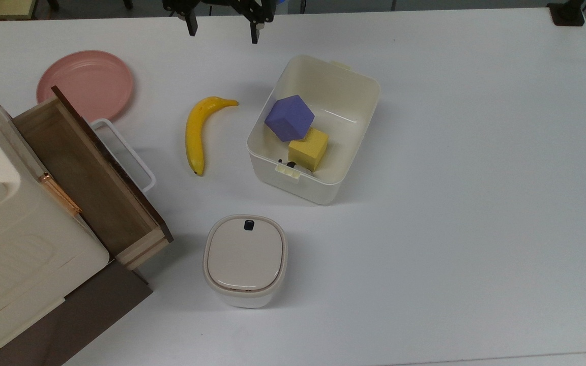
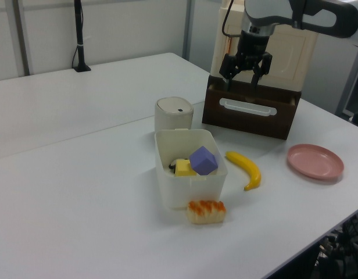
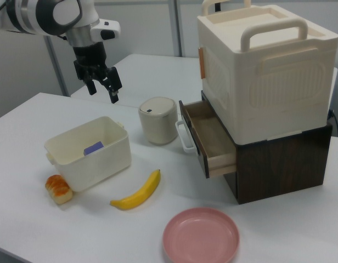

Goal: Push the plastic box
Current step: 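Move the gripper down beside the rim of the cream plastic box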

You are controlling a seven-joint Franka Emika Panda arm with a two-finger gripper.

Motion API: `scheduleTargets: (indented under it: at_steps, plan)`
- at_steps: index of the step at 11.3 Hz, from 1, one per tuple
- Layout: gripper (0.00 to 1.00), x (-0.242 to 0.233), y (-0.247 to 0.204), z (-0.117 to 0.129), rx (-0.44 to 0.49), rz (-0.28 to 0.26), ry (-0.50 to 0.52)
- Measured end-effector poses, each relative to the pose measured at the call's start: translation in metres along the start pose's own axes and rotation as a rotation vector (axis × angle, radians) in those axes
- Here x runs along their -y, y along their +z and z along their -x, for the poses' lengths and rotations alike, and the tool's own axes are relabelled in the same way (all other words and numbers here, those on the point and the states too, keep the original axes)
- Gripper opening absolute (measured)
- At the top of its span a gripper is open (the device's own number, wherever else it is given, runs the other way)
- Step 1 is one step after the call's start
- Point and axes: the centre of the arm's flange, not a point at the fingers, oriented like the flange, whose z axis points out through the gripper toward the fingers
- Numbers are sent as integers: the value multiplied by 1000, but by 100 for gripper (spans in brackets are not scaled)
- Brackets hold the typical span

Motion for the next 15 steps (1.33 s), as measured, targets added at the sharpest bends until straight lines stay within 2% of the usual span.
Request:
scheduleTargets:
  at_steps: [5,11,13,15]
  plan:
    - [100,-21,-12,-5,8,4,28]
    - [100,-14,8,-14,41,6,1]
    - [100,-9,12,-13,10,1,-54]
    - [100,-10,17,-5,-1,1,-208]
